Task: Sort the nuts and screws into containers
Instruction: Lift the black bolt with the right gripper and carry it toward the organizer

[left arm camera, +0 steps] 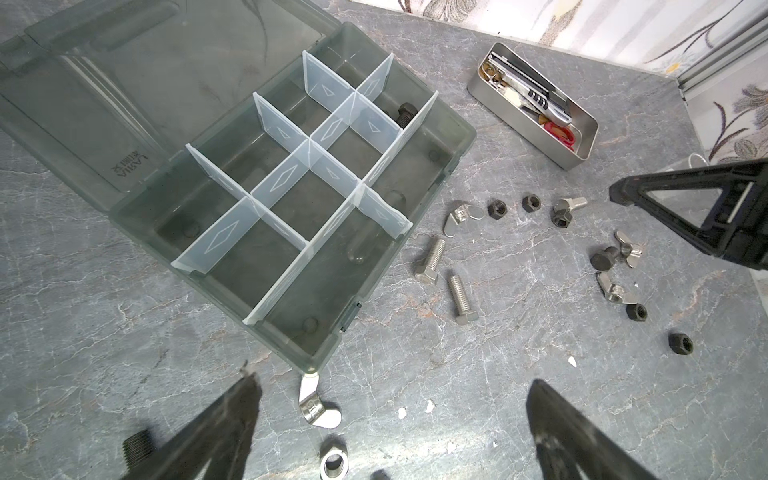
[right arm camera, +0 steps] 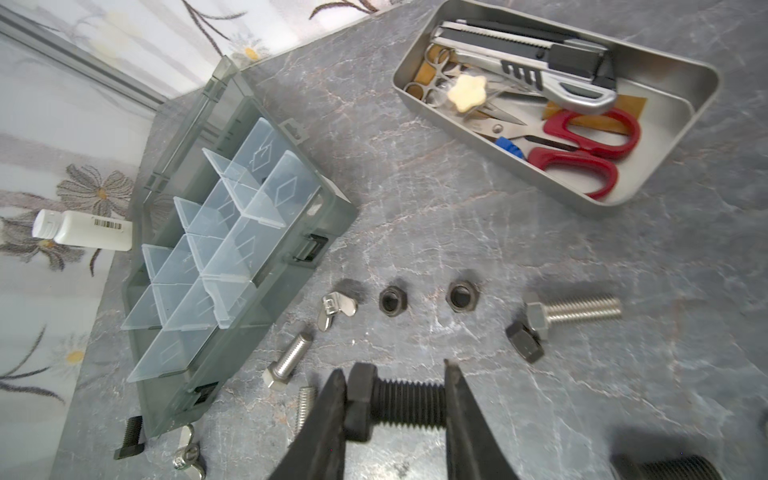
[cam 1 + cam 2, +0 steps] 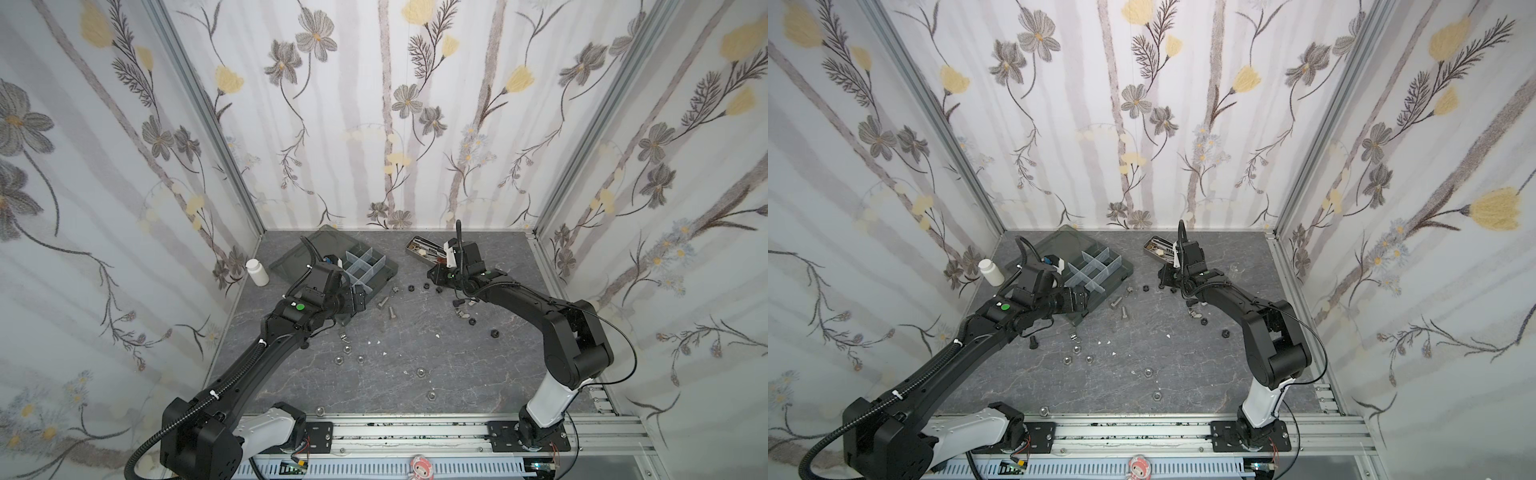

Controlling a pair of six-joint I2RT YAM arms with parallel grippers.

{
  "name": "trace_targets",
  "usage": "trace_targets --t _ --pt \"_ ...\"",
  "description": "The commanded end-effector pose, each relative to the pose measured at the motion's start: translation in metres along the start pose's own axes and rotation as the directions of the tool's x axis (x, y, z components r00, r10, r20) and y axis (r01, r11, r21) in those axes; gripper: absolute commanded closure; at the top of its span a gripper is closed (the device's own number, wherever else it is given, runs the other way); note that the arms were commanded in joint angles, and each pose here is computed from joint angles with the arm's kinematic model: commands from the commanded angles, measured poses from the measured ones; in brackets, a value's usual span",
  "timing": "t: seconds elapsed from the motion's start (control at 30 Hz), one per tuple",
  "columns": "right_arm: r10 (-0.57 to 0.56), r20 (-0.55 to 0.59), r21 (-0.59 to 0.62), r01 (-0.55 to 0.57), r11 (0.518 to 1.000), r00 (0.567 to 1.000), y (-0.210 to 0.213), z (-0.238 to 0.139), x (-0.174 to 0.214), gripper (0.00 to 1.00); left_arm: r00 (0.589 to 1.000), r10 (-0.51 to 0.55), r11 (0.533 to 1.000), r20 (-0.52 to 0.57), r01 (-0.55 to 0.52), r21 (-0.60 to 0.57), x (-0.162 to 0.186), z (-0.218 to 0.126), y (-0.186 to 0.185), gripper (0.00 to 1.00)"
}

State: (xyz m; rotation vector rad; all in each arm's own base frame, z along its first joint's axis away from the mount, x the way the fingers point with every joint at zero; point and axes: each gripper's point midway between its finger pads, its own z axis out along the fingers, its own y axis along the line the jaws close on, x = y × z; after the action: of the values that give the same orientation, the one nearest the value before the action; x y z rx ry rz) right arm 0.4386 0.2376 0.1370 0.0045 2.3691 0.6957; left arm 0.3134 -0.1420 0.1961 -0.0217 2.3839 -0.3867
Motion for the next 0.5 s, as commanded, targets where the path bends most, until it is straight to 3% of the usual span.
trace_targets --t 0.0,0.47 --pt "-0.024 0.034 -0.081 0.026 0.996 0.999 0.024 0.009 -0.014 0.74 1.000 -0.002 0.999 0.006 0.003 -0.034 -0.002 -0.001 0.007 0.00" --pt "-0.077 0.037 -0.229 0.084 0.970 0.996 0.084 0.070 -0.040 0.76 0.990 -0.082 0.988 0.118 0.096 -0.120 -0.015 -0.009 0.040 0.00"
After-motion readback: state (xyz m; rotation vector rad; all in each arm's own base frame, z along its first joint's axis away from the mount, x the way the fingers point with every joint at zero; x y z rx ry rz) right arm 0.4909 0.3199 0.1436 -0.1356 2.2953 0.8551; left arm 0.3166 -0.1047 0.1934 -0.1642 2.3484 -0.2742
